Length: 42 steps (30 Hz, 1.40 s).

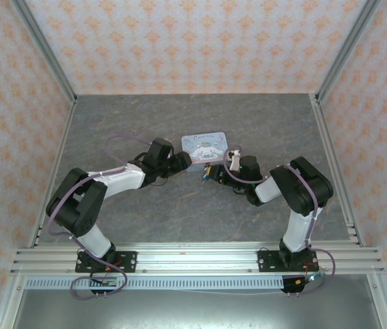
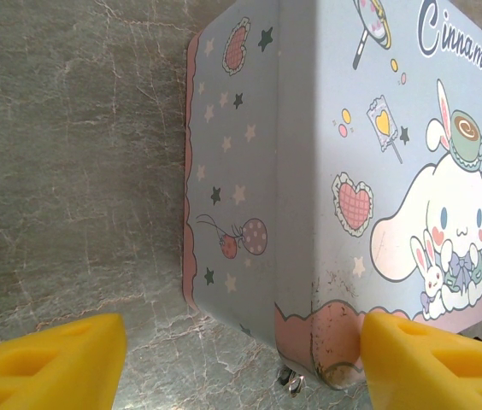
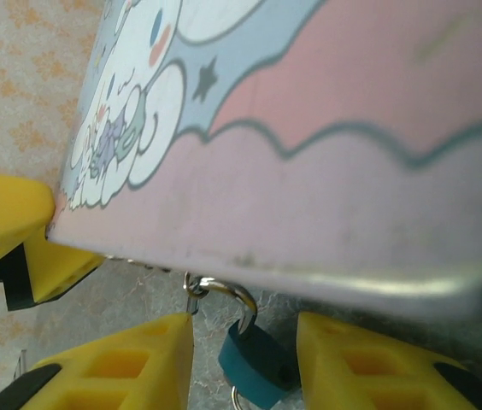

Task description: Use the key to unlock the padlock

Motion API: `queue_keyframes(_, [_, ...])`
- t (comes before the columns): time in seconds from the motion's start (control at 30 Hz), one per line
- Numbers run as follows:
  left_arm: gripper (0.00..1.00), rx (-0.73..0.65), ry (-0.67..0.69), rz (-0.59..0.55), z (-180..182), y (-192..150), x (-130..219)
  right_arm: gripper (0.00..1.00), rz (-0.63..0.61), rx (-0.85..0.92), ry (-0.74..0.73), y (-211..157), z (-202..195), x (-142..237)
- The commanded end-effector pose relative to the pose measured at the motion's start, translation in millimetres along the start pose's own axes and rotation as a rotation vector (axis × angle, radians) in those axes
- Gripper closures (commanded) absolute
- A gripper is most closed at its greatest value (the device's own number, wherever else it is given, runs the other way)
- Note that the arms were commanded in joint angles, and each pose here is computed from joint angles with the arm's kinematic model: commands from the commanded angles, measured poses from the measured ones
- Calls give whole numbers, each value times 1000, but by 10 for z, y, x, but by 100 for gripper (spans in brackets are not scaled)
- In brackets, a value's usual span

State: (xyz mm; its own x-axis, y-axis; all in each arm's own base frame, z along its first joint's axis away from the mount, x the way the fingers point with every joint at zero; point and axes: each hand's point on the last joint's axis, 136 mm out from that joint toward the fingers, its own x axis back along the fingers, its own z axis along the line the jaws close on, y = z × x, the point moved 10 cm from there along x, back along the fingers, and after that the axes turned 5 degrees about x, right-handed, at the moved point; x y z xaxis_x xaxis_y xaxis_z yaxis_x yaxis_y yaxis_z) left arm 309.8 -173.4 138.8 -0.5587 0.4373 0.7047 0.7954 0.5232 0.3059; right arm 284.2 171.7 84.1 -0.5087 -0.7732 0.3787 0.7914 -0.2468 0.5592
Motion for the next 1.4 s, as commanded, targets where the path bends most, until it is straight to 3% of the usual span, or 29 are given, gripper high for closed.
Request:
queue_keyframes(0.0, [28,0,179,104,326,-251,-51,64,-38,28,0,106,-1,-42])
queue_keyframes(0.43, [28,8,175,104,326,-249,-83,74,-2,-31,52,23,-82,-182])
queue_keyframes(0.7, [29,17,169,105,331,-266,-104,71,-69,-50,22,39,-95,-133])
queue_keyframes(1.0, [28,21,171,103,335,-269,-98,67,-135,-25,102,64,-41,-46])
queue_keyframes(1.37, [29,32,171,103,333,-269,-94,66,-135,-25,144,55,-1,-5])
